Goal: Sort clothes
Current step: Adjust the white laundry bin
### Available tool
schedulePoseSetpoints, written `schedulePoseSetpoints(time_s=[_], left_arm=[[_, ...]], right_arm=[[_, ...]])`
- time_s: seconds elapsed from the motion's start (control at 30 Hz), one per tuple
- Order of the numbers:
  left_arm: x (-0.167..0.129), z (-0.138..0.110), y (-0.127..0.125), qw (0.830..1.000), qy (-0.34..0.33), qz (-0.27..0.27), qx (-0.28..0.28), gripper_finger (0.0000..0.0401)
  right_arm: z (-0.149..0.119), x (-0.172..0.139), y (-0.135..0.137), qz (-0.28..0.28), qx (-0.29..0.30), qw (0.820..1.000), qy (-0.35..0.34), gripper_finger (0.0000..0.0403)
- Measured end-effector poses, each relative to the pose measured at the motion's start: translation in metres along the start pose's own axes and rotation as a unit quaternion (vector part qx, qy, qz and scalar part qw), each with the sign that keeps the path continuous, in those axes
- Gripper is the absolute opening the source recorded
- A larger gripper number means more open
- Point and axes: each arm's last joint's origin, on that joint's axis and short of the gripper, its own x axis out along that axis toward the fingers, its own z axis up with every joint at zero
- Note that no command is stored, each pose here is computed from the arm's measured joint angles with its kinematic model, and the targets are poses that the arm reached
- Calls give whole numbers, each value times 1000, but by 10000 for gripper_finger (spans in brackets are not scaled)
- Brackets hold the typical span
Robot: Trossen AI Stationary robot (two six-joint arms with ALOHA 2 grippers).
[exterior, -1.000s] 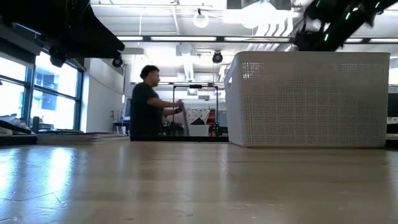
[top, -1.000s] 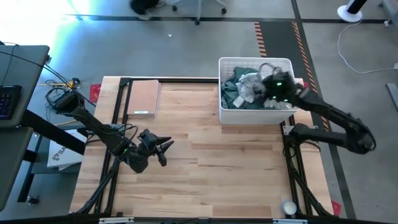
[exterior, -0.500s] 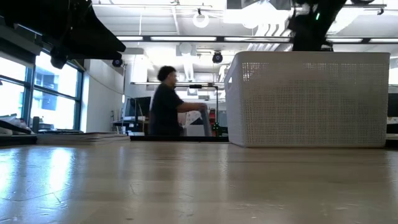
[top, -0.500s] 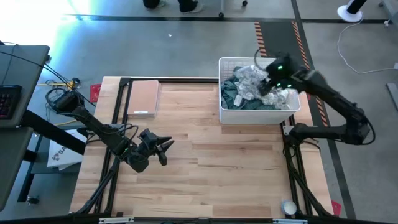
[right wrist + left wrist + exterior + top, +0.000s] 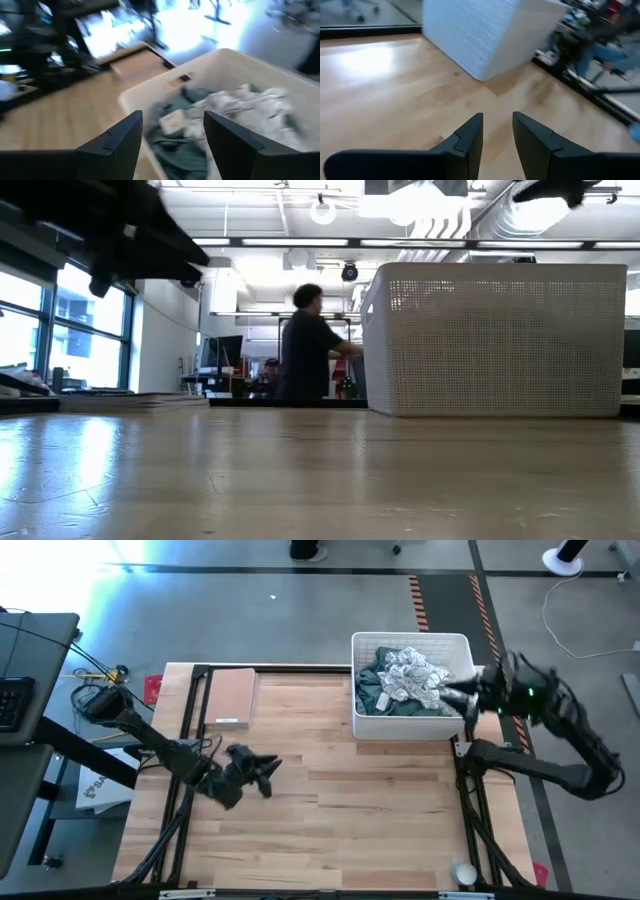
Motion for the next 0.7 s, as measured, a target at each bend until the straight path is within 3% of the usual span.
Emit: schedulePoseSetpoints(time_s=[0.1,0.2,0.3,0.37,0.53,0.7], left_arm=[[18,16,5,1000,17,-5,-10,101],[39,36,10,998,35,-43,33,101],[52,61,21,996,11,-60,61,101],[53,76,30,995,-10,-51,81,101],[28,107,54,994,-44,-15,99,101],[-10,121,75,993,-42,-30,105,101]], right_arm=[[-40,1,-1,44,24,998,-41,209],[-74,11,-2,101,61,989,-84,209],[-97,22,-3,155,85,977,-121,209],[-112,30,-4,163,90,975,-121,209],[-131,37,-6,176,72,971,-141,209],[-130,37,-5,189,63,969,-148,209]])
